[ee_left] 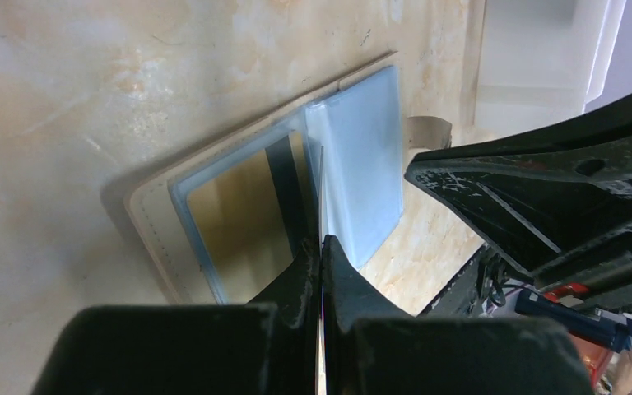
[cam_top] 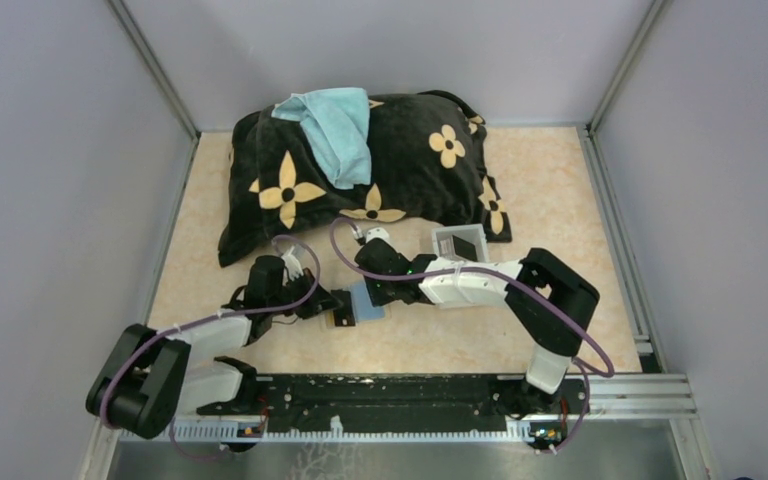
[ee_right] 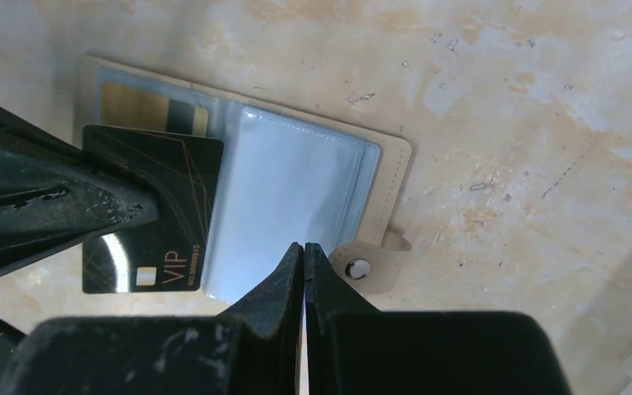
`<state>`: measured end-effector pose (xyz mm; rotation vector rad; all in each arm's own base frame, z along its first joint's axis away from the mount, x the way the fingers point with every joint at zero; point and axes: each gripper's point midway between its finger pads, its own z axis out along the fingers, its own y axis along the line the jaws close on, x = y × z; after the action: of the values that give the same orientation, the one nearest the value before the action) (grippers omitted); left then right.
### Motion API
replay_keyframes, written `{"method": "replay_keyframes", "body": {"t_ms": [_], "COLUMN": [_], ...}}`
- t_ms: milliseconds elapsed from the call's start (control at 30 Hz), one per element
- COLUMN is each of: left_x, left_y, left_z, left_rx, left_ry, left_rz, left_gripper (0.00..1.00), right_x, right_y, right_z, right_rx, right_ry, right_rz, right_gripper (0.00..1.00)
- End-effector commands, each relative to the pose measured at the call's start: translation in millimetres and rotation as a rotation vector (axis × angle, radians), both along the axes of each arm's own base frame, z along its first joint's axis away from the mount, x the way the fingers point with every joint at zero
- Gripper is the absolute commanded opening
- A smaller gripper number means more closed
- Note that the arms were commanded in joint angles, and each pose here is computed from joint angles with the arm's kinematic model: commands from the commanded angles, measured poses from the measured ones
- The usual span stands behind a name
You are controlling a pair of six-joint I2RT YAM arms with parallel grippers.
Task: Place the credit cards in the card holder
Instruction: Insert the credit card into the card holder.
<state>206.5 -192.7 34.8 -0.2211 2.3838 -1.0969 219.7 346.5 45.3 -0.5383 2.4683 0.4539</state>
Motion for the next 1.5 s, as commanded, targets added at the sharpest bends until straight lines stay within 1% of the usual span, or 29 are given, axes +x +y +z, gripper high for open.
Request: {"method": "replay_keyframes", "body": {"t_ms": [0, 367, 567, 700, 867, 1200, 1467], "left_x": [6.4, 9.9, 8.7, 6.2, 7.0, 3.0, 4.4], "left_y": [-13.2, -14.6, -17.5, -17.5, -10.9, -10.6, -8.2], "left_z": [14.6, 22.7, 19.3, 14.0, 9.8, 3.6, -1.0], "left_rx": [-0.077, -0.14, -0.167, -0.167, -0.143, -0.167, -0.16], "left_ry": [-0.043, -0.046, -0.013, 0.015, 0.014, 0.051, 0.066], "left_rz": [-0.079, -0.098, -0.108, -0.107, -0.054, -0.026, 0.003], "left_gripper": [0.0, 0.0, 0.0, 0.0, 0.0, 0.0, 0.0], "right_x": [16.4, 19.2, 18.1, 18.0, 17.6, 16.6, 14.5], "right_y": [4.4, -20.4, -25.5, -27.6, -31.3, -32.9, -36.0], "right_z": [5.9, -8.7, -13.9, -15.2, -17.1, -21.8, -25.4], "right_rx": [0.001, -0.065, -0.083, -0.092, -0.097, -0.102, -0.11], "right_ry": [-0.031, -0.026, -0.019, -0.018, -0.013, -0.001, 0.009], "right_rz": [-0.021, -0.074, -0.08, -0.081, -0.085, -0.084, -0.085], "right_gripper": [0.0, 0.0, 0.0, 0.0, 0.0, 0.0, 0.0]}}
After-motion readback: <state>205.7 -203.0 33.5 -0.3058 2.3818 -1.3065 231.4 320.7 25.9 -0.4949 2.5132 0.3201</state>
